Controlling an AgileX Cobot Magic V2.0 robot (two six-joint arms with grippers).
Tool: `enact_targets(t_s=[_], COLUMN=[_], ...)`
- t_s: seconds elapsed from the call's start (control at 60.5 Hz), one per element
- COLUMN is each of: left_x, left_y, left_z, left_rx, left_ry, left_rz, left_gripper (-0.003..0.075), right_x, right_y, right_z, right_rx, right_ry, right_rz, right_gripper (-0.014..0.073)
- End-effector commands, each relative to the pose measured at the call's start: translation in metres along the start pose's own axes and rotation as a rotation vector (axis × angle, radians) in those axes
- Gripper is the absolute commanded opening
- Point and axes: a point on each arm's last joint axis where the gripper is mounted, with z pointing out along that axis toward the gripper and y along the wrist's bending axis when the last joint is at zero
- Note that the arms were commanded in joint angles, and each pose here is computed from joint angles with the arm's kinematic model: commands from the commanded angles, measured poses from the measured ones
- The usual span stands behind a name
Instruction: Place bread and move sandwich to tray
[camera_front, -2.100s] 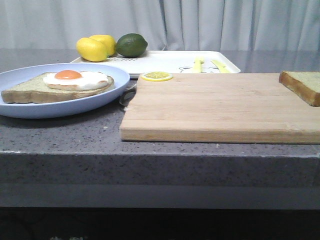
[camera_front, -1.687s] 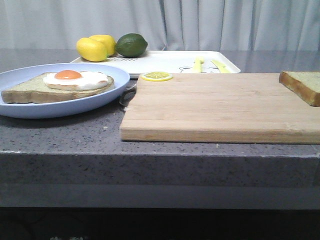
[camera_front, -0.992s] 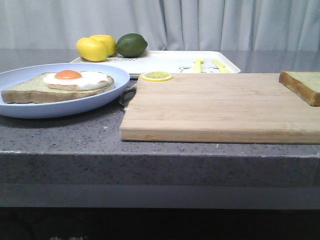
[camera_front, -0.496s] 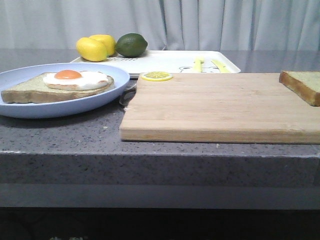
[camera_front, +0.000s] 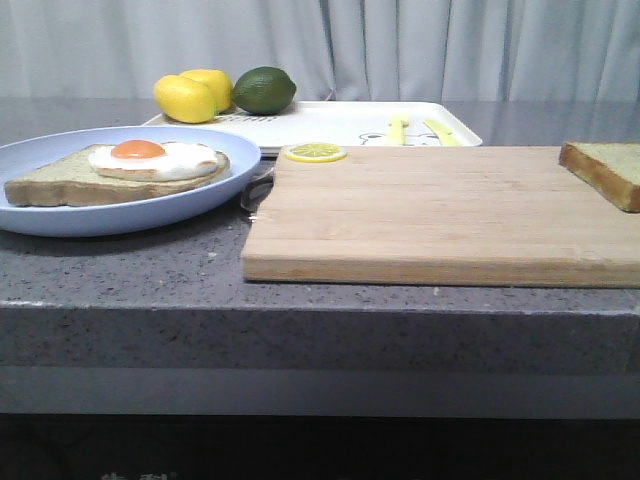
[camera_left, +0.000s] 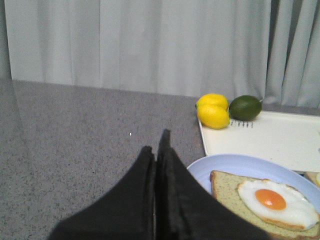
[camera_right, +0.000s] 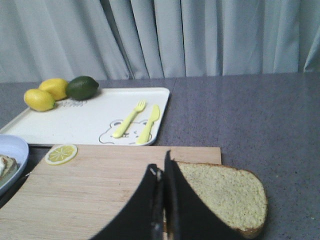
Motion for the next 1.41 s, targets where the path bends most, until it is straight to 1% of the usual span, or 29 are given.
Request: enact_targets(t_s=[0.0, 0.066, 0.149, 0.198, 0.215, 0.232, 0.248, 0.265, 0.298, 0.314, 0.331, 0.347, 0.397, 0.413, 0.43, 0.446, 0.463, 0.48, 0.546, 0.645, 0.777, 0.893, 0.976, 1.042, 1.174, 1.29, 1.389], left_x=[-0.018, -0.018, -0.017, -0.017, -0.018, -0.018, -0.018, -0.018, -0.018, -0.018, -0.018, -0.018, -0.018, -0.018, -0.018, -0.018, -0.018, -0.018, -0.018, -0.018, -0.018, -0.018, -0.018, -0.018, -0.018, -0.018, -0.018], left_y=[-0.002, -0.003, -0.003, -0.003, -0.003, -0.003, -0.003, -0.003, -0.003, -0.003, -0.003, -0.003, -0.003, -0.003, -0.003, -0.003, -0.003, -0.003, -0.003, -0.003, -0.003, -0.003, -0.003, -0.003, -0.003, -0.003, -0.003], left_z=[0.015, 0.021, 0.023, 0.023, 0.023, 0.023, 0.023, 0.023, 0.023, 0.023, 0.023, 0.023, 0.023, 0.023, 0.023, 0.023, 0.023, 0.023, 0.023, 0.023, 0.023, 0.023, 0.023, 0.023, 0.023, 0.023, 0.023], left_rx=[0.007, 0.006, 0.008, 0.007, 0.008, 0.008, 0.008, 0.008, 0.009, 0.009, 0.009, 0.009, 0.009, 0.009, 0.009, 0.009, 0.009, 0.009, 0.009, 0.009, 0.009, 0.009, 0.009, 0.009, 0.009, 0.009, 0.009], left_ry=[-0.024, -0.008, -0.001, -0.001, -0.004, -0.006, -0.006, -0.006, -0.008, -0.008, -0.008, -0.008, -0.008, -0.008, -0.01, -0.01, -0.01, -0.01, -0.01, -0.01, -0.01, -0.01, -0.01, -0.009, -0.009, -0.009, -0.009], left_rz=[-0.003, -0.002, -0.011, -0.011, -0.011, -0.011, -0.011, -0.011, -0.011, -0.011, -0.011, -0.011, -0.011, -0.011, -0.011, -0.011, -0.011, -0.011, -0.011, -0.011, -0.011, -0.011, -0.011, -0.011, -0.011, -0.011, -0.011], left_gripper=[-0.002, -0.002, -0.0018, 0.0, 0.002, 0.0037, 0.0071, 0.0098, 0.0181, 0.0241, 0.0283, 0.0351, 0.0487, 0.0549, 0.0587, 0.0651, 0.0678, 0.0709, 0.0684, 0.0634, 0.0566, 0.0517, 0.0482, 0.0456, 0.0419, 0.0419, 0.0421], right_x=[-0.02, -0.02, -0.02, -0.02, -0.02, -0.02, -0.02, -0.02, -0.019, -0.019, -0.019, -0.019, -0.019, -0.019, -0.019, -0.018, -0.018, -0.018, -0.018, -0.018, -0.024, -0.031, -0.035, -0.038, -0.035, -0.031, -0.025], right_y=[0.0, 0.0, -0.001, -0.001, -0.001, -0.001, -0.001, -0.001, -0.001, -0.001, -0.001, -0.001, -0.001, -0.001, -0.001, -0.001, -0.001, -0.001, -0.001, -0.001, -0.002, -0.011, -0.026, -0.041, -0.074, -0.095, -0.105], right_z=[0.013, 0.019, 0.022, 0.022, 0.022, 0.022, 0.022, 0.022, 0.022, 0.022, 0.022, 0.022, 0.022, 0.022, 0.022, 0.023, 0.023, 0.023, 0.023, 0.027, 0.047, 0.074, 0.092, 0.104, 0.126, 0.142, 0.157], right_rx=[0.01, 0.015, 0.016, 0.016, 0.016, 0.016, 0.016, 0.016, 0.016, 0.016, 0.016, 0.016, 0.016, 0.017, 0.017, 0.017, 0.017, 0.016, 0.014, 0.016, 0.024, 0.079, 0.151, 0.217, 0.328, 0.368, 0.342], right_ry=[-0.035, -0.023, -0.014, -0.014, -0.014, -0.014, -0.014, -0.013, -0.012, -0.013, -0.012, -0.012, -0.012, -0.011, -0.012, -0.014, -0.016, -0.018, -0.012, 0.016, 0.123, 0.236, 0.306, 0.344, 0.443, 0.505, 0.576], right_rz=[-0.002, 0.0, 0.001, 0.001, 0.001, 0.001, 0.001, 0.001, 0.001, 0.001, 0.001, 0.001, 0.001, 0.001, 0.002, 0.002, 0.004, 0.006, 0.012, 0.013, 0.017, 0.036, 0.07, 0.118, 0.202, 0.276, 0.29], right_gripper=[-0.006, -0.0054, 0.0006, 0.0097, 0.0125, 0.0172, 0.0205, 0.0258, 0.0332, 0.0387, 0.0423, 0.0475, 0.0577, 0.0601, 0.0622, 0.0657, 0.0667, 0.0659, 0.0642, 0.064, 0.064, 0.064, 0.064, 0.064, 0.064, 0.064, 0.064])
